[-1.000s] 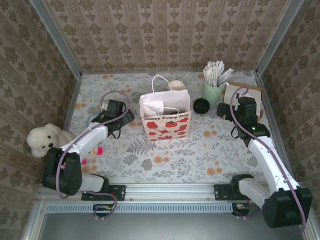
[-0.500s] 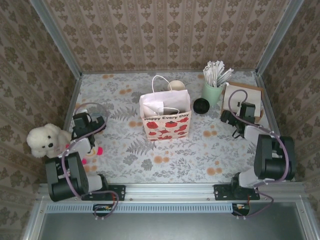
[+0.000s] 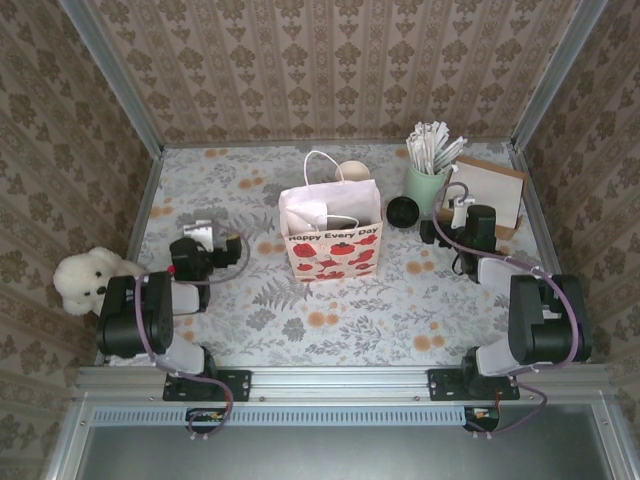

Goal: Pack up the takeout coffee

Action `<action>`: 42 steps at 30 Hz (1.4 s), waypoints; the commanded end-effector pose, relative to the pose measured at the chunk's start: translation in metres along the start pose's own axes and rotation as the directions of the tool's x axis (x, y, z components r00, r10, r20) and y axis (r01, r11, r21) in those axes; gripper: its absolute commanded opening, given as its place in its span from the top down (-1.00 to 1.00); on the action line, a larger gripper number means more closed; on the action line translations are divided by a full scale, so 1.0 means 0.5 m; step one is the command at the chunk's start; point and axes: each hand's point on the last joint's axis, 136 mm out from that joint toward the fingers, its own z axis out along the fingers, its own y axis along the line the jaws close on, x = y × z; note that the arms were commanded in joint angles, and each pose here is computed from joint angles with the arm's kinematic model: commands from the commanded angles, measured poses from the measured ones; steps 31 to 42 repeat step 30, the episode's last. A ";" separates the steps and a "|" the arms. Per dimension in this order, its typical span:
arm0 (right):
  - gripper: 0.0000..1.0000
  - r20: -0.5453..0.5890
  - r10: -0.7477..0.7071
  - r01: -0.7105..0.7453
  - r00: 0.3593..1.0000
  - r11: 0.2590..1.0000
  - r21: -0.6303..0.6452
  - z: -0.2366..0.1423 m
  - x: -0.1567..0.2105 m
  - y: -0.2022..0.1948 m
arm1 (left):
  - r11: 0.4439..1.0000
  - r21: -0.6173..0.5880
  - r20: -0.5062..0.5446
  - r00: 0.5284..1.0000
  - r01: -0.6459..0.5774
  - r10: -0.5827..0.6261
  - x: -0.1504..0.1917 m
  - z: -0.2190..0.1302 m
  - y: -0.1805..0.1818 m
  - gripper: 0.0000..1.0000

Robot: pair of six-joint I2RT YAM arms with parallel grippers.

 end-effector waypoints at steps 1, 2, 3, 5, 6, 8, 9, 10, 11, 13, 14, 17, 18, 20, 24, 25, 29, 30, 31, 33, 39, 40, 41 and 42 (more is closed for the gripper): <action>-1.00 0.153 -0.004 0.008 0.988 1.000 -0.026 -0.009 -0.057 0.014 | 0.996 -0.084 0.095 0.995 -0.018 0.026 -0.073 0.013 0.028 -1.00; -1.00 0.149 -0.029 0.035 0.988 0.999 -0.037 -0.002 -0.054 0.028 | 0.991 -0.136 0.058 0.998 -0.014 0.022 -0.077 0.028 0.041 -1.00; -1.00 0.133 -0.069 0.073 0.989 0.997 -0.028 0.008 -0.044 0.041 | 0.987 -0.152 0.015 0.998 -0.054 0.057 -0.070 0.032 0.027 -1.00; -1.00 0.134 -0.088 0.090 0.987 0.996 -0.011 0.009 -0.039 0.043 | 0.983 -0.178 0.025 0.998 -0.048 0.053 -0.073 0.031 0.035 -1.00; -1.00 0.167 -0.086 0.087 0.982 0.996 0.002 0.001 -0.036 0.039 | 0.982 -0.183 0.021 0.998 -0.048 0.052 -0.072 0.030 0.036 -1.00; -1.00 0.229 -0.117 0.114 0.966 0.993 0.027 -0.008 -0.017 0.042 | 0.981 -0.188 0.025 0.998 -0.050 0.056 -0.073 0.030 0.036 -1.00; -1.00 0.269 -0.124 0.110 0.955 0.992 0.068 -0.012 -0.016 0.037 | 0.978 -0.204 0.029 0.998 -0.049 0.057 -0.075 0.028 0.039 -1.00; -1.00 0.268 -0.110 0.084 0.957 0.991 0.105 -0.014 -0.018 0.025 | 0.977 -0.206 0.031 0.998 -0.049 0.057 -0.075 0.028 0.040 -1.00; -1.00 0.240 -0.093 0.062 0.966 0.989 0.135 -0.009 -0.018 0.012 | 0.977 -0.206 0.028 0.998 -0.049 0.056 -0.073 0.027 0.040 -1.00; -1.00 0.215 -0.046 0.020 0.975 0.992 0.124 0.001 -0.020 -0.003 | 0.978 -0.202 0.028 0.998 -0.051 0.058 -0.073 0.028 0.038 -1.00; -1.00 0.212 -0.041 0.015 0.976 0.993 0.121 0.001 -0.018 -0.006 | 0.978 -0.201 0.027 0.998 -0.052 0.058 -0.074 0.029 0.038 -1.00; -1.00 0.214 -0.041 0.016 0.976 0.992 0.121 0.002 -0.019 -0.005 | 0.979 -0.196 0.025 0.998 -0.053 0.059 -0.074 0.030 0.036 -1.00; -1.00 0.211 -0.041 0.015 0.977 0.992 0.123 0.002 -0.018 -0.006 | 0.979 -0.195 0.023 0.998 -0.054 0.060 -0.073 0.031 0.036 -1.00; -1.00 0.209 -0.041 0.015 0.977 0.992 0.124 0.004 -0.018 -0.007 | 0.981 -0.189 0.021 0.998 -0.049 0.054 -0.074 0.033 0.037 -1.00; -1.00 0.210 -0.039 0.014 0.977 0.993 0.121 0.003 -0.018 -0.006 | 0.981 -0.187 0.016 0.999 -0.045 0.048 -0.071 0.033 0.039 -1.00; -1.00 0.211 -0.039 0.013 0.977 0.992 0.122 0.003 -0.019 -0.007 | 0.982 -0.185 0.016 0.999 -0.045 0.049 -0.071 0.034 0.039 -1.00; -1.00 0.216 -0.041 0.015 0.976 0.993 0.120 0.000 -0.020 -0.006 | 0.982 -0.182 0.020 0.998 -0.048 0.052 -0.071 0.032 0.037 -1.00; -1.00 0.217 -0.041 0.015 0.975 0.993 0.120 0.000 -0.020 -0.006 | 0.982 -0.181 0.024 0.998 -0.049 0.054 -0.073 0.031 0.036 -1.00; -1.00 0.217 -0.041 0.015 0.975 0.993 0.120 0.000 -0.020 -0.006 | 0.982 -0.181 0.024 0.998 -0.049 0.054 -0.073 0.031 0.036 -1.00; -1.00 0.217 -0.041 0.015 0.975 0.993 0.120 0.000 -0.020 -0.006 | 0.982 -0.181 0.024 0.998 -0.049 0.054 -0.073 0.031 0.036 -1.00; -1.00 0.217 -0.041 0.015 0.975 0.993 0.120 0.000 -0.020 -0.006 | 0.982 -0.181 0.024 0.998 -0.049 0.054 -0.073 0.031 0.036 -1.00; -1.00 0.217 -0.041 0.015 0.975 0.993 0.120 0.000 -0.020 -0.006 | 0.982 -0.181 0.024 0.998 -0.049 0.054 -0.073 0.031 0.036 -1.00; -1.00 0.217 -0.041 0.015 0.975 0.993 0.120 0.000 -0.020 -0.006 | 0.982 -0.181 0.024 0.998 -0.049 0.054 -0.073 0.031 0.036 -1.00; -1.00 0.217 -0.041 0.015 0.975 0.993 0.120 0.000 -0.020 -0.006 | 0.982 -0.181 0.024 0.998 -0.049 0.054 -0.073 0.031 0.036 -1.00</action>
